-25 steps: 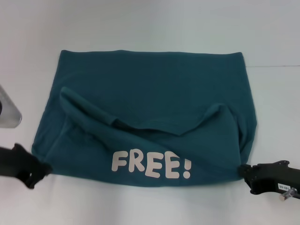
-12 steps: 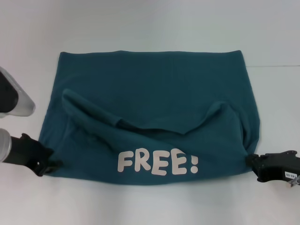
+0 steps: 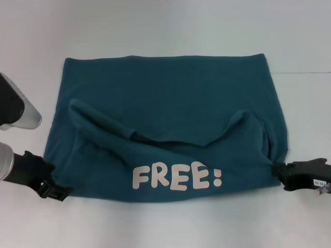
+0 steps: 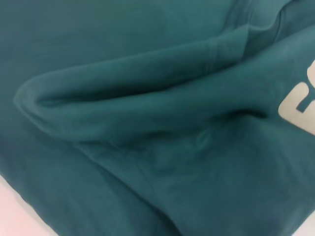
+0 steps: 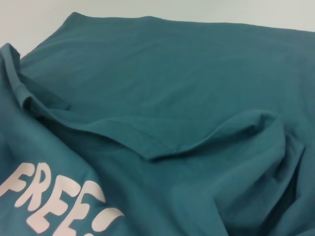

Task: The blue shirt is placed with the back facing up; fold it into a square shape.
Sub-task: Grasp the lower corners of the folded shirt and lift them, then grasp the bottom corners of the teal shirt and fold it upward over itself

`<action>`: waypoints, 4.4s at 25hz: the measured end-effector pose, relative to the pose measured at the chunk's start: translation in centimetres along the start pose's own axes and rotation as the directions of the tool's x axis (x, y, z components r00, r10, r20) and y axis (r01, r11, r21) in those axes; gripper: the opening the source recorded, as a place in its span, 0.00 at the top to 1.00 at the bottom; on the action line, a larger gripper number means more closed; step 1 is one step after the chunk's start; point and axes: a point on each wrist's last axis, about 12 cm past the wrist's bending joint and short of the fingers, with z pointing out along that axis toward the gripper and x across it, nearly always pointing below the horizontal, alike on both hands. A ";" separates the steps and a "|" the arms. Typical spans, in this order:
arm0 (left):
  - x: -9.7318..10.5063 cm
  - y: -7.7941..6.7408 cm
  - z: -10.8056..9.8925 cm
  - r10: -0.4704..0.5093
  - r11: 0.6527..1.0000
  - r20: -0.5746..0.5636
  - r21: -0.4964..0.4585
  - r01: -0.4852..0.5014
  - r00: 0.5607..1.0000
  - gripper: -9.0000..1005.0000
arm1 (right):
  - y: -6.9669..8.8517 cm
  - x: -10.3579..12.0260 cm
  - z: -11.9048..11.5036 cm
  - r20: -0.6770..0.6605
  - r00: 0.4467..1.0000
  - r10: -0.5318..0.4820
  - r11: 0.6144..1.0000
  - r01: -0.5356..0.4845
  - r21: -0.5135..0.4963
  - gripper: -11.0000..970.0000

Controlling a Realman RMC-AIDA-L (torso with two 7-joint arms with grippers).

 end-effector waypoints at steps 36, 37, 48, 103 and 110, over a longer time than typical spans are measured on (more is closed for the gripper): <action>-0.8 -0.7 2.5 0.048 0.997 -0.004 0.066 -0.047 0.999 0.78 | -1.9 -0.4 0.6 -0.003 0.999 0.039 0.999 -0.039 0.031 0.97; -0.8 -0.8 2.5 0.059 0.995 -0.009 0.078 -0.058 0.998 0.82 | -1.9 -0.4 0.6 -0.002 0.999 0.040 0.999 -0.040 0.032 0.97; 0.0 -2.5 1.8 0.152 0.960 -0.059 0.247 -0.133 0.987 0.95 | -2.6 0.3 -0.1 0.000 0.999 0.036 0.998 -0.036 0.055 0.97; -2.0 0.6 -3.7 0.071 0.985 0.251 0.135 -0.108 0.965 0.95 | -3.4 -6.6 -4.0 0.242 0.965 -0.096 0.995 0.100 -0.006 0.98; -2.6 3.3 -3.2 0.012 1.000 0.323 -0.009 -0.010 0.946 0.95 | -6.0 -10.5 -1.3 0.268 0.959 -0.091 0.996 0.082 0.044 0.98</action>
